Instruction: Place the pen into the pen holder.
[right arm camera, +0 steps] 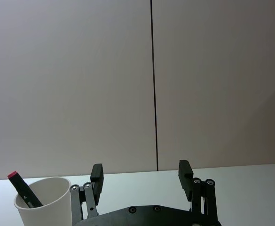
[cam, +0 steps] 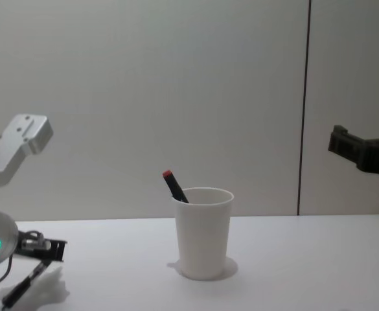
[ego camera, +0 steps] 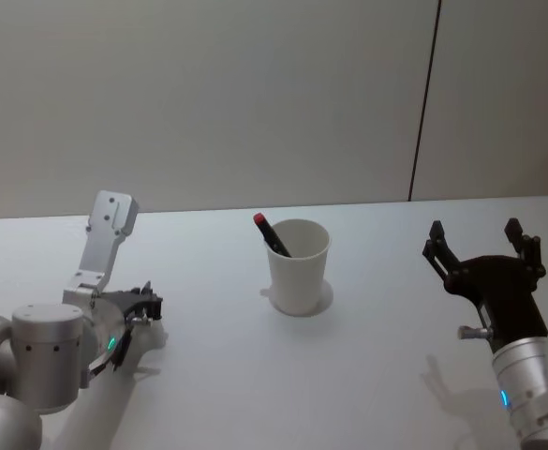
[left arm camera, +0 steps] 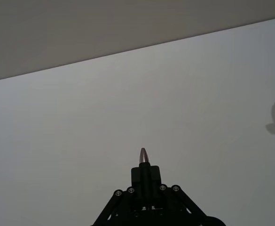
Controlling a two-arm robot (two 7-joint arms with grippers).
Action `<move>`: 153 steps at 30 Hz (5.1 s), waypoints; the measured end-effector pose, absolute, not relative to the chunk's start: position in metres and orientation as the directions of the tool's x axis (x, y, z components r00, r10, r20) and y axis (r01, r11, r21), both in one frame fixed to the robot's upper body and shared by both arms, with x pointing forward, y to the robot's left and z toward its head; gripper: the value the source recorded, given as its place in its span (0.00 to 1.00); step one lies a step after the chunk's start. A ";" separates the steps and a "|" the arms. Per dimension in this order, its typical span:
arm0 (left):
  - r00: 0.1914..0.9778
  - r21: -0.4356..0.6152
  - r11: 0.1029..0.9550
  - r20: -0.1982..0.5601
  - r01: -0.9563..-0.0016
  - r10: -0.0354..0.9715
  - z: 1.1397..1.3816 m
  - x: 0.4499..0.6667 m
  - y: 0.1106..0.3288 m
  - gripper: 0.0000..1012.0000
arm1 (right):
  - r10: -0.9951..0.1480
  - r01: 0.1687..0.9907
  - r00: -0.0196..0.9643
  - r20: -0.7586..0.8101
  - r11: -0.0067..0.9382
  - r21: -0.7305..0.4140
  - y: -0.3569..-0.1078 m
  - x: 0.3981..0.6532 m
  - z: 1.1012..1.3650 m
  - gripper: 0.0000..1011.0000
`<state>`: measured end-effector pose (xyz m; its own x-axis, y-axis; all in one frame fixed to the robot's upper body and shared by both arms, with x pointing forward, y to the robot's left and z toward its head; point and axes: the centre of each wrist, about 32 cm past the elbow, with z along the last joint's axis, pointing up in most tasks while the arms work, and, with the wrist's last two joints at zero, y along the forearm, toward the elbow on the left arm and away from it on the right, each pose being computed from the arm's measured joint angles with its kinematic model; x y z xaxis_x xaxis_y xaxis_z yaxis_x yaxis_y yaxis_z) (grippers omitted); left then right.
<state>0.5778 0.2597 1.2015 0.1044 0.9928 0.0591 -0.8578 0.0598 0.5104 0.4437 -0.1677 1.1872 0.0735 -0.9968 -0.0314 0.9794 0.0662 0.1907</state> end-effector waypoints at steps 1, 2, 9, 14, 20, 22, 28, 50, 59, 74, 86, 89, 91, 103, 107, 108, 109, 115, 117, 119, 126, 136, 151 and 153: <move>0.105 0.504 0.061 0.059 -0.861 0.993 1.202 0.577 0.260 0.13 | -0.997 0.979 0.074 -0.031 0.066 0.191 -0.168 0.444 1.187 0.99; 0.105 0.490 0.063 0.058 -0.869 0.993 1.204 0.577 0.259 0.13 | -0.997 0.979 0.074 -0.031 0.066 0.191 -0.168 0.444 1.187 0.99; 0.107 0.410 0.082 0.041 -0.909 0.993 1.212 0.573 0.259 0.13 | -0.997 0.979 0.074 -0.031 0.066 0.191 -0.168 0.444 1.187 0.99; 0.114 0.339 0.102 0.014 -0.935 0.993 1.216 0.570 0.259 0.13 | -0.997 0.979 0.074 -0.031 0.066 0.191 -0.168 0.444 1.187 0.99; 0.131 0.257 0.132 -0.020 -0.957 0.991 1.218 0.566 0.261 0.13 | -0.997 0.979 0.074 -0.031 0.066 0.191 -0.168 0.444 1.187 0.99; 0.141 0.223 0.146 -0.035 -0.964 0.989 1.219 0.565 0.261 0.13 | -0.997 0.979 0.073 -0.031 0.066 0.191 -0.168 0.444 1.187 0.99; 0.178 0.122 0.187 -0.082 -0.975 0.981 1.219 0.562 0.263 0.13 | -0.997 0.979 0.074 -0.031 0.066 0.191 -0.168 0.444 1.187 0.99; 0.459 -0.254 0.405 -0.210 -0.878 0.863 1.213 0.563 0.270 0.13 | -0.997 0.979 0.074 -0.031 0.066 0.191 -0.168 0.444 1.187 0.99; 0.578 -0.355 0.493 -0.192 -0.795 0.793 1.209 0.568 0.273 0.13 | -0.997 0.979 0.074 -0.031 0.066 0.191 -0.168 0.444 1.187 0.99; 0.704 -0.448 0.592 -0.130 -0.670 0.699 1.204 0.574 0.270 0.13 | -0.997 0.979 0.074 -0.031 0.067 0.191 -0.168 0.444 1.187 0.99; 0.742 -0.458 0.632 -0.097 -0.625 0.663 1.203 0.575 0.265 0.13 | -0.992 0.974 0.124 -0.018 0.119 0.193 -0.172 0.446 1.189 0.99; 0.747 -0.458 0.639 -0.090 -0.618 0.658 1.204 0.575 0.263 0.13 | -0.990 0.972 0.141 -0.014 0.135 0.194 -0.173 0.447 1.190 0.99; 0.751 -0.458 0.643 -0.086 -0.613 0.655 1.204 0.576 0.262 0.13 | -0.987 0.969 0.158 -0.010 0.153 0.197 -0.175 0.448 1.191 0.99; 0.761 -0.458 0.656 -0.073 -0.600 0.644 1.206 0.576 0.257 0.12 | -0.967 0.946 0.254 0.006 0.250 0.204 -0.181 0.453 1.197 0.99; 0.764 -0.458 0.660 -0.069 -0.596 0.642 1.206 0.577 0.256 0.13 | -0.956 0.935 0.294 0.003 0.288 0.206 -0.183 0.455 1.199 0.99; 0.764 -0.458 0.661 -0.068 -0.595 0.641 1.206 0.577 0.255 0.13 | -0.953 0.933 0.302 0.002 0.295 0.207 -0.184 0.456 1.200 0.99; 0.765 -0.458 0.661 -0.068 -0.595 0.641 1.206 0.577 0.255 0.13 | -0.947 0.927 0.321 -0.001 0.314 0.206 -0.185 0.457 1.200 0.99; 0.767 -0.457 0.665 -0.064 -0.591 0.639 1.207 0.577 0.254 0.13 | -0.923 0.904 0.386 -0.014 0.375 0.205 -0.188 0.461 1.202 0.99; 0.768 -0.457 0.665 -0.062 -0.590 0.638 1.207 0.577 0.254 0.13 | -0.910 0.893 0.413 -0.021 0.401 0.204 -0.190 0.463 1.202 0.99; 0.768 -0.457 0.666 -0.062 -0.589 0.638 1.207 0.577 0.254 0.13 | -0.897 0.881 0.441 -0.030 0.426 0.203 -0.190 0.466 1.202 0.99; 0.769 -0.458 0.667 -0.059 -0.588 0.637 1.207 0.578 0.253 0.13 | -0.849 0.838 0.526 -0.056 0.507 0.201 -0.192 0.474 1.203 0.99; 0.768 -0.459 0.666 -0.058 -0.587 0.638 1.207 0.580 0.252 0.13 | -0.764 0.766 0.638 -0.094 0.616 0.186 -0.190 0.488 1.204 0.99; 0.770 -0.461 0.668 -0.057 -0.585 0.635 1.207 0.583 0.253 0.13 | -0.655 0.671 0.741 -0.148 0.725 0.151 -0.183 0.511 1.202 0.99; 0.772 -0.462 0.669 -0.057 -0.583 0.633 1.208 0.583 0.253 0.13 | -0.643 0.661 0.750 -0.155 0.735 0.149 -0.182 0.514 1.201 0.99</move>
